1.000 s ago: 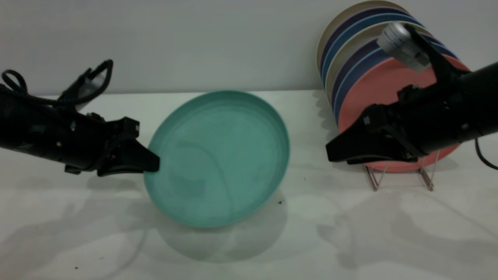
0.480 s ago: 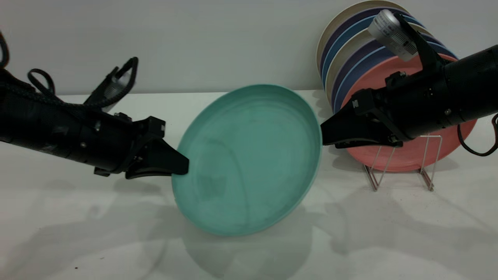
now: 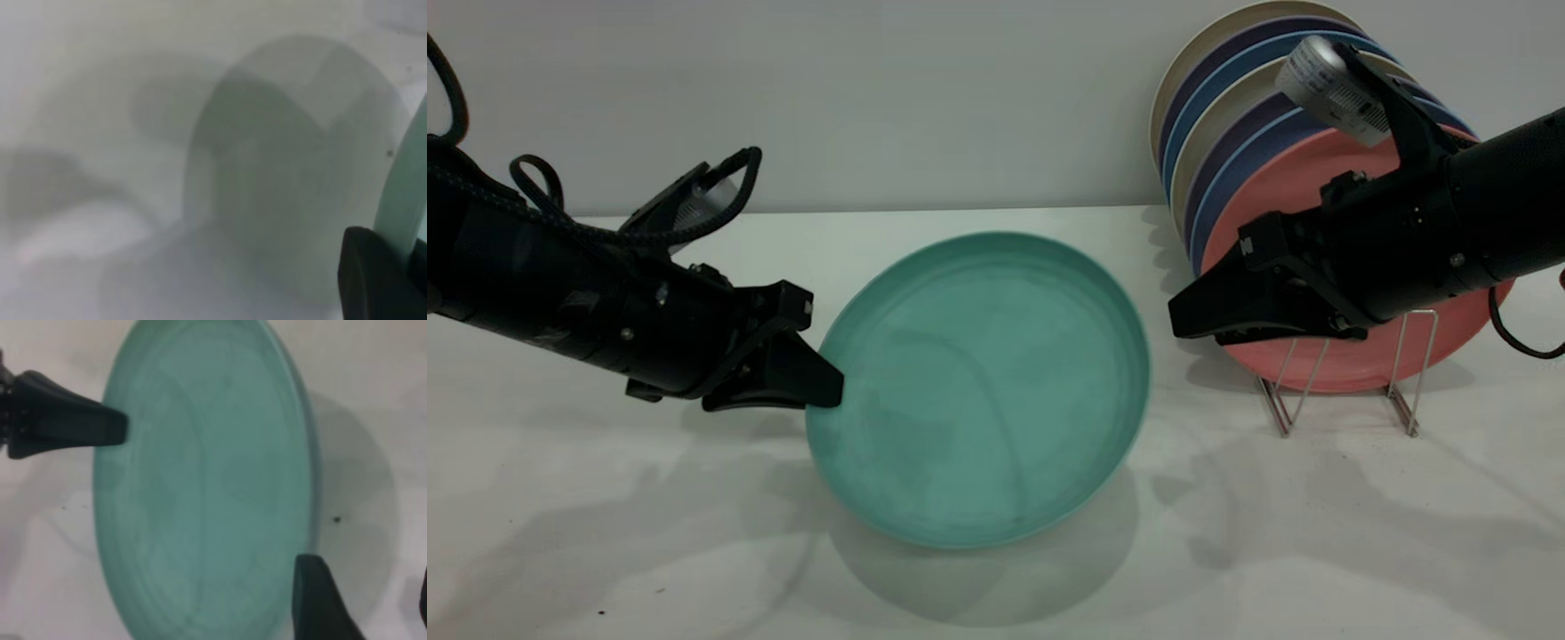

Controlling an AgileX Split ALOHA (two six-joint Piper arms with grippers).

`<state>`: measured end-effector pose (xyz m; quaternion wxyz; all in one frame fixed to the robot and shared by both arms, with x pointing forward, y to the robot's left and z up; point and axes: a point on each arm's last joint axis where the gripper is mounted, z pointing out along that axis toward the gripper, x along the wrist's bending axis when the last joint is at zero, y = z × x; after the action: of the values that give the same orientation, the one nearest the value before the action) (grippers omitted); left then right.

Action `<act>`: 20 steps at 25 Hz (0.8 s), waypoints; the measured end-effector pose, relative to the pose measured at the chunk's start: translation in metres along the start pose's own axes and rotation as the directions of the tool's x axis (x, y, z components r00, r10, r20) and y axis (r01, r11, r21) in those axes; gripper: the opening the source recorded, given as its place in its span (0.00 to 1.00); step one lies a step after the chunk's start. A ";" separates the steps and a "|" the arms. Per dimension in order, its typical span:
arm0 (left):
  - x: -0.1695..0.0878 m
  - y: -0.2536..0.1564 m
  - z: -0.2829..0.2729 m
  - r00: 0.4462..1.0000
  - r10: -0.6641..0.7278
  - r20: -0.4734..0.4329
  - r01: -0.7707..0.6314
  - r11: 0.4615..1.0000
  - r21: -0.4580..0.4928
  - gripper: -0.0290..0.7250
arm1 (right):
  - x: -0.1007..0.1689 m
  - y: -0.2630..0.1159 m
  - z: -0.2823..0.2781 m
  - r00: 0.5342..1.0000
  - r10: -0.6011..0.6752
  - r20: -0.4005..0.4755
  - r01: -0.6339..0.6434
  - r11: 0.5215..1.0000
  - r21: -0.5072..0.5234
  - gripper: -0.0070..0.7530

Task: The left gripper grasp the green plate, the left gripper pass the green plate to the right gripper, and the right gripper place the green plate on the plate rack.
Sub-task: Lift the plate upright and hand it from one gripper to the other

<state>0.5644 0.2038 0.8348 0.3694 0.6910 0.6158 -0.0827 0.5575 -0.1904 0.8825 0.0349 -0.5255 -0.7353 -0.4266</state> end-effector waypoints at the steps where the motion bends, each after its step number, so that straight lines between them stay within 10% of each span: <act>1: -0.001 0.000 0.000 1.000 -0.003 0.016 0.003 1.000 0.000 0.05 | 0.001 0.000 0.000 1.000 0.001 -0.008 -0.001 1.000 -0.001 0.52; 14: -0.029 -0.002 0.000 0.962 0.063 0.265 -0.063 0.998 -0.009 0.07 | 0.003 0.001 0.000 0.997 0.068 -0.028 -0.068 0.998 -0.004 0.50; 20: -0.028 -0.002 0.000 0.965 0.068 0.253 -0.067 0.998 -0.010 0.09 | 0.004 0.000 0.000 0.996 0.074 -0.042 -0.074 0.997 0.006 0.11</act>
<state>0.5568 0.1816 0.8498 0.4482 0.6950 0.5398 -0.1571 0.5557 -0.1876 0.8843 0.0674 -0.5433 -0.7154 -0.4341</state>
